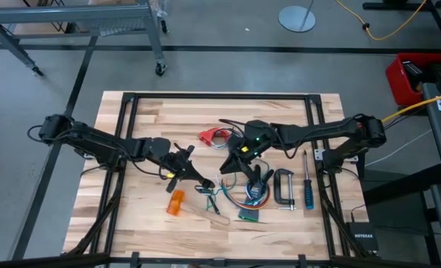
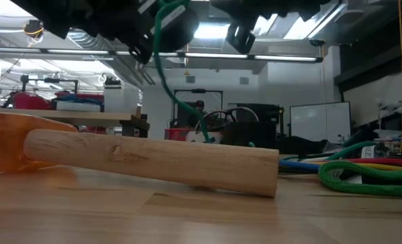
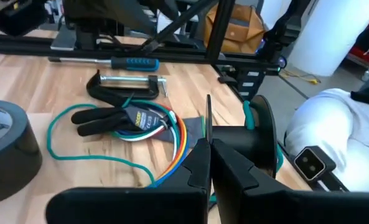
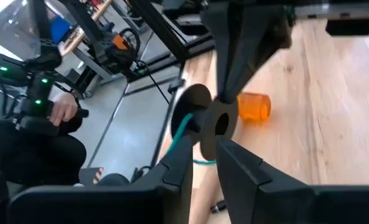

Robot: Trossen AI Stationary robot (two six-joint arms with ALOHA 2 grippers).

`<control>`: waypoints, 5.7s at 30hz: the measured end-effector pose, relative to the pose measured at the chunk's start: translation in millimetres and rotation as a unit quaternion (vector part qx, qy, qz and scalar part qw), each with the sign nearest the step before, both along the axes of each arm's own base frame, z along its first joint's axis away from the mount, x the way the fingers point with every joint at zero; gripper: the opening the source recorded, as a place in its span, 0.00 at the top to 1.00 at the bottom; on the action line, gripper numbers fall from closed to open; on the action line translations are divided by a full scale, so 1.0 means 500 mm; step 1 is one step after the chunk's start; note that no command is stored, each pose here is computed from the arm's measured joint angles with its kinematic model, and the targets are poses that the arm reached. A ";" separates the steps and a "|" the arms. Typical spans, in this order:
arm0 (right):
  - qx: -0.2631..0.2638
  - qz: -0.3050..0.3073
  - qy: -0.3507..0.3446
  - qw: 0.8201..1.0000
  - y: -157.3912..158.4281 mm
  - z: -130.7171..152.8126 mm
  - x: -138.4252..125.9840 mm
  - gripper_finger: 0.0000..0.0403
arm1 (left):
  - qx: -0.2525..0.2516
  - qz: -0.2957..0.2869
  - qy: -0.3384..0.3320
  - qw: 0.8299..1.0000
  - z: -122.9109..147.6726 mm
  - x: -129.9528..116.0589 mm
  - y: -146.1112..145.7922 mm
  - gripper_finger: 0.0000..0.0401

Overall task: Coil cords
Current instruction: Coil the blue wire onto the spool

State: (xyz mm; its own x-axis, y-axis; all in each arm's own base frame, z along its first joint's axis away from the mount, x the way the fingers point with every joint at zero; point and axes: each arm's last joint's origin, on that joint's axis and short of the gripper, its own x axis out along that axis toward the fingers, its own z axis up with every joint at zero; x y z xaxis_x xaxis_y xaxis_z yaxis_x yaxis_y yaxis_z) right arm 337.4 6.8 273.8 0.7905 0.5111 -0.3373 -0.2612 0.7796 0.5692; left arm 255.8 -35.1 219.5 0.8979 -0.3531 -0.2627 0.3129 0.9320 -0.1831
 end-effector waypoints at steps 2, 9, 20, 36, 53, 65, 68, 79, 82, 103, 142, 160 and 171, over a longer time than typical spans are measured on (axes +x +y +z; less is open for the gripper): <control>0.000 0.000 0.011 1.000 0.000 -0.013 0.007 0.82 | -0.004 0.001 0.006 1.000 -0.005 0.003 -0.001 1.00; 0.000 0.000 0.032 0.999 -0.001 -0.048 0.025 0.82 | -0.008 0.003 0.002 1.000 -0.014 0.013 -0.001 1.00; -0.009 0.013 -0.030 0.999 0.031 -0.032 0.037 0.82 | -0.001 0.025 0.001 1.000 -0.015 0.015 0.007 1.00; -0.059 -0.034 -0.030 0.997 0.050 -0.038 0.037 0.82 | -0.004 0.027 -0.011 1.000 -0.010 0.017 0.009 1.00; -0.060 -0.033 -0.020 0.997 0.050 -0.041 0.036 0.82 | 0.001 0.040 -0.039 0.998 0.000 0.020 0.011 1.00; -0.060 -0.034 -0.020 0.997 0.050 -0.041 0.036 0.96 | -0.003 0.037 -0.057 0.998 0.007 0.021 0.010 1.00; -0.061 -0.032 -0.019 0.997 0.050 -0.042 0.036 0.98 | -0.003 0.038 -0.057 0.998 0.007 0.021 0.010 1.00; -0.057 -0.026 -0.029 0.998 0.044 -0.038 0.036 0.99 | 0.001 0.035 -0.087 0.996 0.019 0.020 0.010 0.92; -0.056 -0.030 -0.034 0.997 0.035 -0.034 0.037 0.99 | 0.013 0.046 -0.127 0.991 0.037 0.017 0.012 0.87; -0.158 -0.123 -0.249 0.948 -0.050 0.142 -0.052 1.00 | 0.042 0.103 -0.216 0.970 0.120 -0.038 0.023 0.81; -0.215 -0.129 -0.481 0.840 -0.050 0.170 -0.012 1.00 | 0.170 0.219 -0.425 0.862 0.210 -0.006 0.031 0.81; -0.217 -0.133 -0.464 0.848 -0.043 0.133 0.018 1.00 | 0.151 0.197 -0.382 0.890 0.179 0.043 0.026 0.72; -0.213 -0.123 -0.470 0.848 -0.040 0.125 0.025 0.99 | 0.156 0.196 -0.373 0.893 0.172 0.064 0.023 0.84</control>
